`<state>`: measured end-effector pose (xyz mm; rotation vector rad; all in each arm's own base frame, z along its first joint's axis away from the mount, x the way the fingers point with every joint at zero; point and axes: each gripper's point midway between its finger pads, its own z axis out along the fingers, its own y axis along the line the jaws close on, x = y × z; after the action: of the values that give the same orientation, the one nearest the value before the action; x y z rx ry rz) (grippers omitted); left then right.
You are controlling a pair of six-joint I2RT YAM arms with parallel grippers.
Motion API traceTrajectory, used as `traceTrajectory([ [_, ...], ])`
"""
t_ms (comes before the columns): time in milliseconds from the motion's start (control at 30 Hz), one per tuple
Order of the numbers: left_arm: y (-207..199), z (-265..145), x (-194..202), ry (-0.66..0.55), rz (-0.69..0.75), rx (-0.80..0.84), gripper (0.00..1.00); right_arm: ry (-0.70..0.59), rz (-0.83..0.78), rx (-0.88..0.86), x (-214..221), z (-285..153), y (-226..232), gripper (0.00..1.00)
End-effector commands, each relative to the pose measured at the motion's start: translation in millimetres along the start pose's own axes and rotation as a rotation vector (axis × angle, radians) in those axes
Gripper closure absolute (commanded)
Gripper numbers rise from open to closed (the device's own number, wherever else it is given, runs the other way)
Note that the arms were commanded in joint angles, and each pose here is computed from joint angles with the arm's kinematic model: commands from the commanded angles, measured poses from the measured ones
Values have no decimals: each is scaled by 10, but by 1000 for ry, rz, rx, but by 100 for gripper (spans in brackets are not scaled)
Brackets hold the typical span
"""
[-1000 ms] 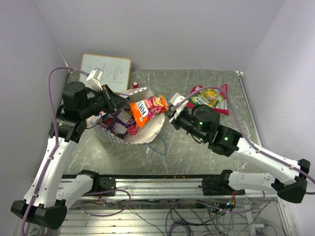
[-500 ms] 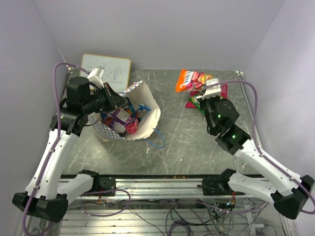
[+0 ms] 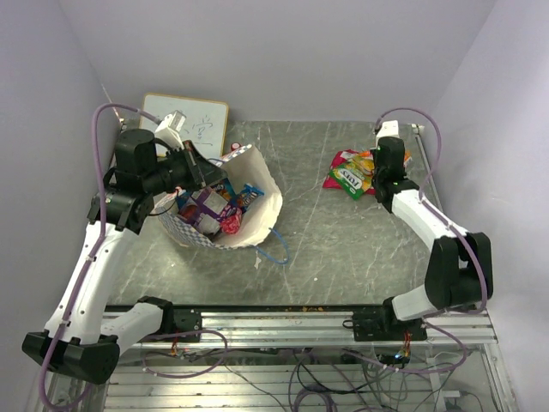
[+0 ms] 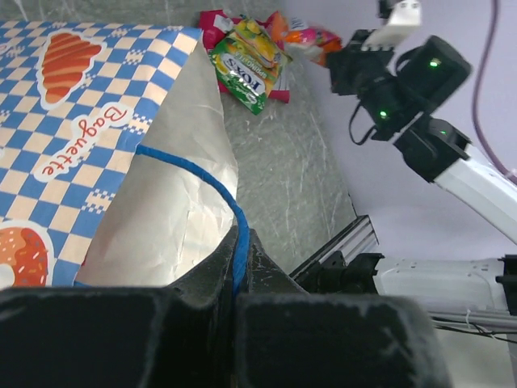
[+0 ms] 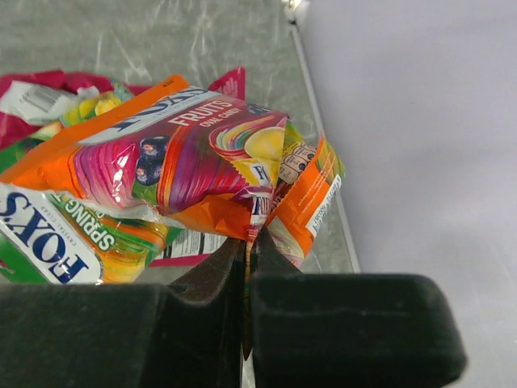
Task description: Take the snacks out of the paper bag
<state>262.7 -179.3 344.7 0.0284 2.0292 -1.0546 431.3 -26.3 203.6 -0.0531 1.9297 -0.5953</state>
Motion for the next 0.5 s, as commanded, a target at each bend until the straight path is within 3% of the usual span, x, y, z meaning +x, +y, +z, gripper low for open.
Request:
traceTrajectory([
  [0,-286,-63,-94,-12,46,110,93,-101,39,-23,-261,167,46,100],
  [133,-306,-97,-64,-12,43,120,93,-52,-34,-5,82,327,138,100],
  [467,-545,-260,-60,4,101,205,93,69,8,-144,695,540,586,100],
])
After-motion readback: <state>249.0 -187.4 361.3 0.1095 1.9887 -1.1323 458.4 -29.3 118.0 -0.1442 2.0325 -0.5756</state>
